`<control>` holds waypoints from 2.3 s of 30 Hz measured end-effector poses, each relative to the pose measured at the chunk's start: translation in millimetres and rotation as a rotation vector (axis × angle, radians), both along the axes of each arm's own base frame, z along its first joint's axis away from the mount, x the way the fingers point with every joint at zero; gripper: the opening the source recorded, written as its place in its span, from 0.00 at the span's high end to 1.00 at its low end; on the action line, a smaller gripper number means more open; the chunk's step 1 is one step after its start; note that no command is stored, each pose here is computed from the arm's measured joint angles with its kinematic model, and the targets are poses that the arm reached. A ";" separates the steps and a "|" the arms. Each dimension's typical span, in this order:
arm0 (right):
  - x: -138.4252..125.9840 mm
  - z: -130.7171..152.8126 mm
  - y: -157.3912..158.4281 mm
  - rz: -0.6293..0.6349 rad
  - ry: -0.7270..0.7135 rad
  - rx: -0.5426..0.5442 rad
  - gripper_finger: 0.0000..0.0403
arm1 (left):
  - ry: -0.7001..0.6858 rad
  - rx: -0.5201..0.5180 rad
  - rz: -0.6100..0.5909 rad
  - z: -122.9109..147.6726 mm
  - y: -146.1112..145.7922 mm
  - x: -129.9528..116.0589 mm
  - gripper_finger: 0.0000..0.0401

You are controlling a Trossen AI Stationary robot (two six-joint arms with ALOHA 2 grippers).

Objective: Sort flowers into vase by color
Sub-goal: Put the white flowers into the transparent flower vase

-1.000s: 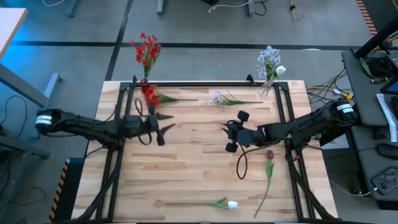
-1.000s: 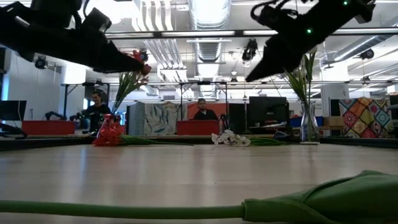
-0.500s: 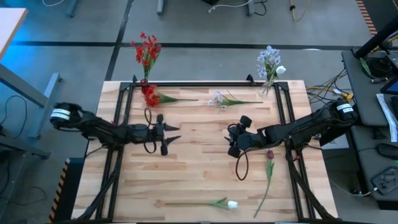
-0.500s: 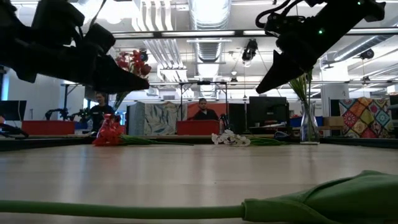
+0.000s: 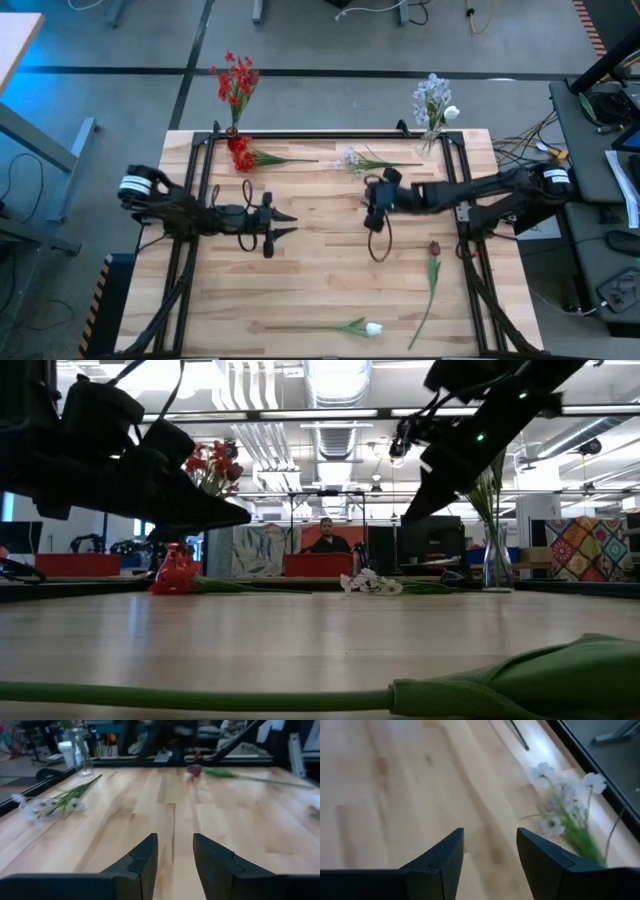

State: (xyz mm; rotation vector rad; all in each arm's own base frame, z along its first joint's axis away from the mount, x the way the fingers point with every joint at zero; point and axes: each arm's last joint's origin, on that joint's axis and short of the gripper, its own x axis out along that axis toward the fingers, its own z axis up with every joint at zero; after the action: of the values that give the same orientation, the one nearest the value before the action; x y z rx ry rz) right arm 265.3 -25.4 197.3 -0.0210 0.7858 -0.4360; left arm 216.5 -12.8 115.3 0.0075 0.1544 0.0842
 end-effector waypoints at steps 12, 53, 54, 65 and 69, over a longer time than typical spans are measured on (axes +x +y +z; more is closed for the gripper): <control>0.0 7.5 -84.8 -0.050 0.166 0.008 0.51 | -0.017 -0.003 -0.001 -14.3 -0.5 3.2 0.74; 44.5 -56.0 -218.8 0.015 0.633 0.342 0.66 | -0.167 -0.005 -0.185 11.3 -8.3 18.3 0.74; 44.1 -55.0 -218.7 0.010 0.629 0.345 0.68 | -0.170 -0.004 -0.185 12.0 -8.4 19.4 0.74; 41.1 -6.2 -210.7 -0.057 0.494 0.277 0.96 | -0.173 -0.031 -0.172 13.0 -8.2 21.5 0.74; 37.0 34.1 -196.1 -0.089 0.380 0.230 0.96 | -0.174 -0.027 -0.171 13.0 -8.2 21.4 0.74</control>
State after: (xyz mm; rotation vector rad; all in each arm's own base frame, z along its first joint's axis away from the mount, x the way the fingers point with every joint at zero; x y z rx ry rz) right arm 302.4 -221.6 231.4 0.1494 1.2115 -0.4288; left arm 237.9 -21.0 128.3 -0.0137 -0.0195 -0.0879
